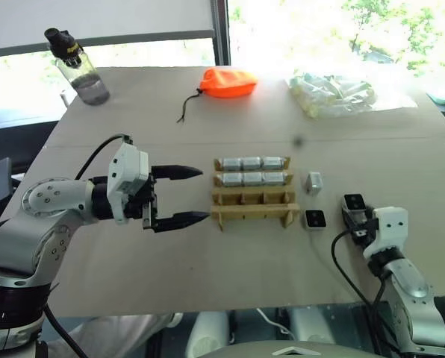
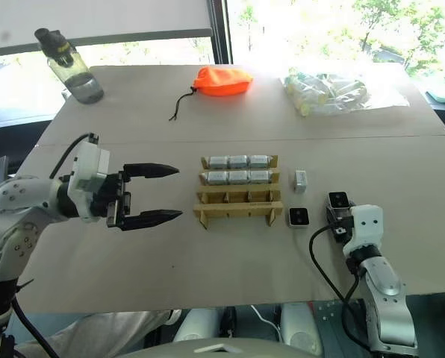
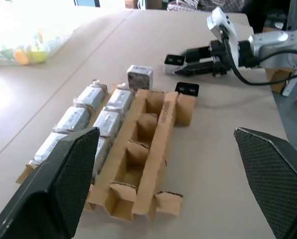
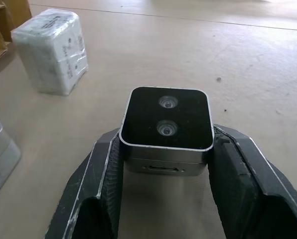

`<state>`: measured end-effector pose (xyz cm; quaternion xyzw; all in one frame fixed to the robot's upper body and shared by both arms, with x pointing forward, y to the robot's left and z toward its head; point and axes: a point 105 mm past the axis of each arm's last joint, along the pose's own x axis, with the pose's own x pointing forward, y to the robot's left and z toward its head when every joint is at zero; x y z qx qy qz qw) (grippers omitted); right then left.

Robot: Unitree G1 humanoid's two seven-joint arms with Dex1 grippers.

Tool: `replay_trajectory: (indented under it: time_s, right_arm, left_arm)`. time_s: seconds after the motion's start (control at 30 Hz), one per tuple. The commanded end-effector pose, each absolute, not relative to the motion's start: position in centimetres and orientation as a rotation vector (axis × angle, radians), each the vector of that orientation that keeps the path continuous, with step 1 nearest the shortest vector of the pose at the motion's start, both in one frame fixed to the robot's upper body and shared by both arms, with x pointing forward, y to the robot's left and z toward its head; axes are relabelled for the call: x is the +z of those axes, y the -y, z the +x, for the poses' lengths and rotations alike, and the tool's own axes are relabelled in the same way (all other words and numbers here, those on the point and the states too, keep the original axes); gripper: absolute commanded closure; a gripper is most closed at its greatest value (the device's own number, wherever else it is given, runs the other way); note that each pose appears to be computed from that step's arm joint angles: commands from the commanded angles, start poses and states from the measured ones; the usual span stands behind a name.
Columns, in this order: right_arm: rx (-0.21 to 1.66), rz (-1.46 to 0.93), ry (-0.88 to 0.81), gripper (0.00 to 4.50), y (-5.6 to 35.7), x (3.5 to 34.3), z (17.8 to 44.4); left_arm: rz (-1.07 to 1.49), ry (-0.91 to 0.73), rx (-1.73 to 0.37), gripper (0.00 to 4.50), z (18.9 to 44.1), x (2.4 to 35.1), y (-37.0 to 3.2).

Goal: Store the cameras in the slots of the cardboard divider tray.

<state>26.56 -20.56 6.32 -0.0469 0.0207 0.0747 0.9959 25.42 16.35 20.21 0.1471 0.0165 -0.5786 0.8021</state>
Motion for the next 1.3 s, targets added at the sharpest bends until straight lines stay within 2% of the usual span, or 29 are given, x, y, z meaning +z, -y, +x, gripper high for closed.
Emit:
replay_trajectory:
  time_s: [0.03,0.23,0.33,0.43,0.57,0.77,1.17,1.23,1.3]
  right_arm:
    - [0.247,-0.194,0.070,2.65,19.8,9.4,26.5]
    - [0.593,-0.580,0.204,2.65,16.1,12.6,26.4]
    - [0.802,-0.817,0.311,2.65,13.5,14.1,26.2]
    - [0.969,-1.012,0.412,2.65,11.3,14.9,26.2]
    - [1.098,-1.248,0.574,2.65,9.0,16.4,26.8]
    - [1.208,-1.386,0.766,2.65,5.8,17.6,27.3]
    - [1.196,-1.433,0.877,2.65,4.0,17.7,27.3]
    - [1.190,-1.456,0.897,2.65,4.0,18.1,27.4]
    - [1.193,-1.479,0.917,2.65,4.0,18.3,27.4]
  left_arm:
    - [0.264,-0.012,-1.205,0.00,26.3,21.2,-16.0]
    - [0.197,0.017,-1.191,0.00,27.5,22.0,-15.0]
    - [0.263,-0.022,-1.069,0.00,30.2,21.2,-15.1]
    - [0.232,-0.022,-1.129,0.00,30.5,21.1,-14.0]
    - [0.174,-0.059,-1.249,0.00,30.1,20.7,-12.4]
    - [0.131,-0.132,-1.362,0.00,29.1,20.1,-11.2]
    - [0.117,-0.189,-1.418,0.00,28.2,19.6,-11.5]
    - [0.120,-0.214,-1.429,0.41,28.2,19.5,-11.6]
    - [0.127,-0.236,-1.446,1.10,28.2,19.3,-11.7]
